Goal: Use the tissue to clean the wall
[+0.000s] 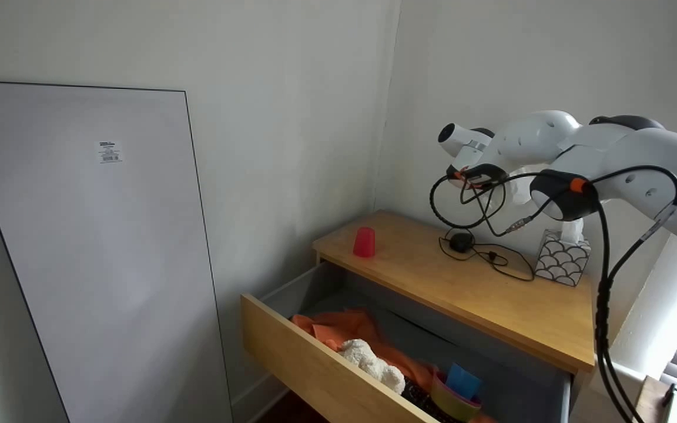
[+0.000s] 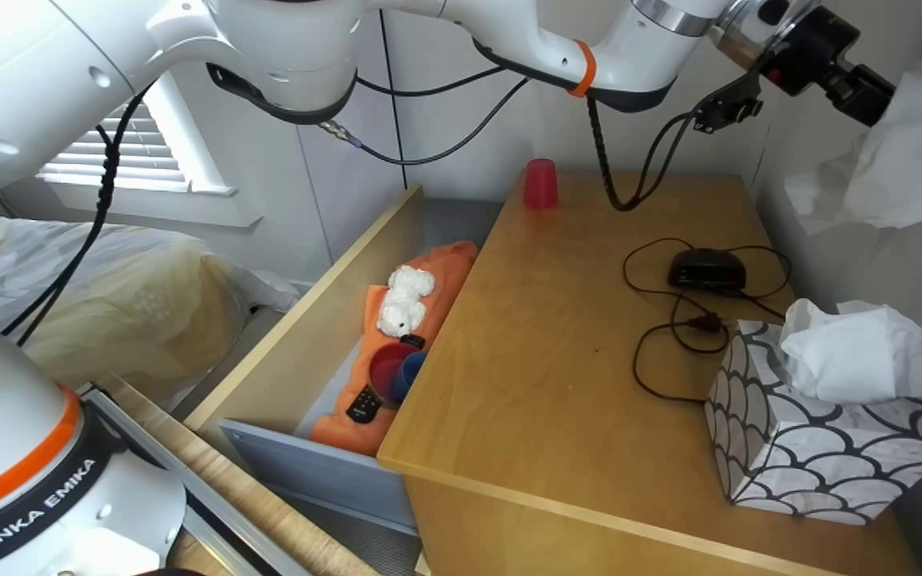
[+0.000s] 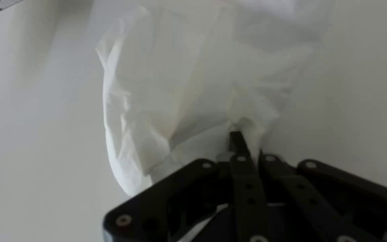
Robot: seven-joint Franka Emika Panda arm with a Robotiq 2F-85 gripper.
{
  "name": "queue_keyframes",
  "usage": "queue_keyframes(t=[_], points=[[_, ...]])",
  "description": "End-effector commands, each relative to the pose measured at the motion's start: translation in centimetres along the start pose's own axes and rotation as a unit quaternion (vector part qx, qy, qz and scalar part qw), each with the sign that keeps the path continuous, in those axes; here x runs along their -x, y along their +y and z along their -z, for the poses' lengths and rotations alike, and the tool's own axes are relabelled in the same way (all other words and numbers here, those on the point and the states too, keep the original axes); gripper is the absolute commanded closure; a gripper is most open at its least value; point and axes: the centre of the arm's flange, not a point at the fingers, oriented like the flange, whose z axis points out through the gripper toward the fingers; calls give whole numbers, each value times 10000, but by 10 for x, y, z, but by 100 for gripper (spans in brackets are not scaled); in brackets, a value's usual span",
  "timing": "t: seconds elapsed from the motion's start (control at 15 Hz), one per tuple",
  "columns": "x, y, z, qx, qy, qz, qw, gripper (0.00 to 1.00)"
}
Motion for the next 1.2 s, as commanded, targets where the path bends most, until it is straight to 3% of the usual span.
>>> queue_keyframes(t=[0.0, 0.2, 0.53, 0.8, 1.13], points=[[0, 15, 1, 74, -343, 443, 9984, 100], [7, 26, 23, -195, -634, 791, 9947, 100], [20, 37, 83, -1095, -1095, 1303, 9793, 100], [46, 42, 129, -1894, -1330, 1811, 9558, 100], [88, 47, 161, -2572, -1761, 2553, 9152, 100]])
